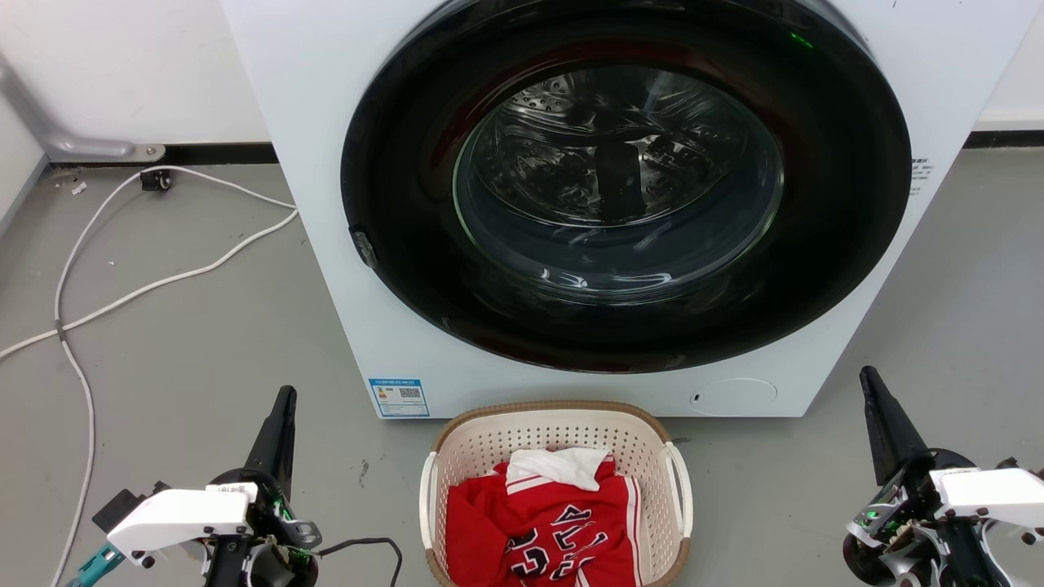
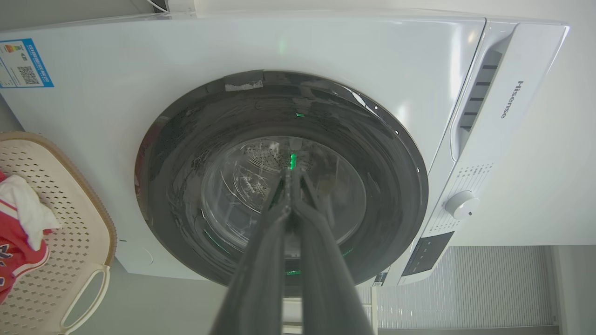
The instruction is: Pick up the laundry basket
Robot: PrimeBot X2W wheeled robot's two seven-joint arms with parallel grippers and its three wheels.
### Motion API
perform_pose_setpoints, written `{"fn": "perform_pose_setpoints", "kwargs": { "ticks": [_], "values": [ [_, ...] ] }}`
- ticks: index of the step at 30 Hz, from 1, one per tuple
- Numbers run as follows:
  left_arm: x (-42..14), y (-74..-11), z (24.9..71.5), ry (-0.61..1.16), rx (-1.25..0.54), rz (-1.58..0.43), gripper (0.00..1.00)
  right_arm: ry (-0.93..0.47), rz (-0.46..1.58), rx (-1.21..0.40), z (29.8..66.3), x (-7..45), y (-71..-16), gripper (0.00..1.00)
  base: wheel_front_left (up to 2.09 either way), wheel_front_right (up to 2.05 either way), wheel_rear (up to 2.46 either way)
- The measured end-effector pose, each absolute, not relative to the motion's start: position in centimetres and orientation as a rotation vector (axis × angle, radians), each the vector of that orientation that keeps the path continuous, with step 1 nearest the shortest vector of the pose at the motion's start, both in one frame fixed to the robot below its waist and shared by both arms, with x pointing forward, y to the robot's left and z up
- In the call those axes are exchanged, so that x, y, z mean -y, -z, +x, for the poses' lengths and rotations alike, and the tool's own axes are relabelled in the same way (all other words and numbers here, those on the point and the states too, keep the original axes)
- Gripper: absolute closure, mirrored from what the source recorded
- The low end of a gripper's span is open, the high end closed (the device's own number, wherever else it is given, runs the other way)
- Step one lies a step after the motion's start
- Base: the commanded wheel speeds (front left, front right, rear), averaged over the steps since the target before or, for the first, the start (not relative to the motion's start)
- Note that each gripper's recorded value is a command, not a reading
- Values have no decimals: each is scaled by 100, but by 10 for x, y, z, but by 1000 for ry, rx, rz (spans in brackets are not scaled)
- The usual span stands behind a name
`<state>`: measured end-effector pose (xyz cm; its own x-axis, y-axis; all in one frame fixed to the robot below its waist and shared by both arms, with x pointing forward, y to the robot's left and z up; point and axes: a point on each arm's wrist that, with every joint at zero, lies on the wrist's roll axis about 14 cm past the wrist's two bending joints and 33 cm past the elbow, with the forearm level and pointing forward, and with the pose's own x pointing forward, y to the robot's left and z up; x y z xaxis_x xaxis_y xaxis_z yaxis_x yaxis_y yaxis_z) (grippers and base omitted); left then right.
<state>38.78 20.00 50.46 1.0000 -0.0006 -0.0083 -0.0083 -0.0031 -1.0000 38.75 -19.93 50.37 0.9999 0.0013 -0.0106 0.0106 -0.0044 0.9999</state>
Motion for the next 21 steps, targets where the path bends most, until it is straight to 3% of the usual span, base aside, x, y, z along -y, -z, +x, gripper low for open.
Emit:
{"fn": "perform_pose_setpoints", "kwargs": {
  "ticks": [21],
  "values": [
    [-200, -505, 388, -6, -7, -1574, 100, 7, 1575, -9, 387, 199, -504, 100, 0, 0, 0]
  ]
}}
